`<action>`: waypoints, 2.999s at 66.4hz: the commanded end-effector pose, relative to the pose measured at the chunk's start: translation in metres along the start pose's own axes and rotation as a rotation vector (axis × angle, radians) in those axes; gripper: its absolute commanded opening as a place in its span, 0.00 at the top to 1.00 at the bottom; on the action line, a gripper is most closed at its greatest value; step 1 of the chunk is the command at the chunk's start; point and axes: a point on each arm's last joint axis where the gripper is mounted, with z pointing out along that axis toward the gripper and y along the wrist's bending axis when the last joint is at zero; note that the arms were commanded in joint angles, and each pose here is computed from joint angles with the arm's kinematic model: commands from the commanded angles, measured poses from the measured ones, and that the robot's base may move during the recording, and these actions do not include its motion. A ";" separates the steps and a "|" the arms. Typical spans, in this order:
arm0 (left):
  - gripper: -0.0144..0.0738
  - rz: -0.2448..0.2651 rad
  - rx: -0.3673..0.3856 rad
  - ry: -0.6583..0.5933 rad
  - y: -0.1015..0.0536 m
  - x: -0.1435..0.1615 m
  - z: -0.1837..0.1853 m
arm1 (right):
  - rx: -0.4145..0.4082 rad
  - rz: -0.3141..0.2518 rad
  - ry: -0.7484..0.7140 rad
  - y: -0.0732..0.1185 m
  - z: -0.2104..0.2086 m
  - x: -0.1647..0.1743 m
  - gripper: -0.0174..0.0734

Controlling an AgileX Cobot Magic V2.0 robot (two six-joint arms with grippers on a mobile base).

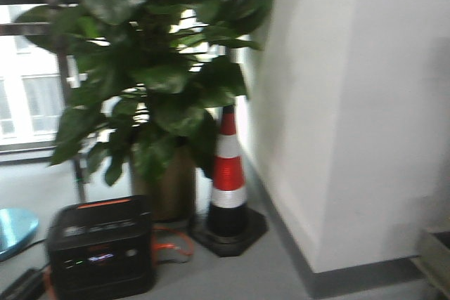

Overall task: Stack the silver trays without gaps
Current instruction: 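Turn the base toward the other shelf rack carrying the tray, then align the held tray above the silver tray on the shelf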

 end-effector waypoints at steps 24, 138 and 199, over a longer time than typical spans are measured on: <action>0.85 0.026 0.208 -0.064 -0.024 -0.005 -0.003 | -0.287 0.025 -0.105 0.030 -0.009 -0.010 0.83; 0.85 0.068 0.181 -0.121 -0.022 -0.009 -0.003 | -0.295 0.025 -0.109 0.031 -0.009 -0.010 0.83; 0.85 0.068 0.181 -0.121 -0.022 -0.009 -0.003 | -0.395 0.027 -0.157 0.039 -0.012 -0.015 0.83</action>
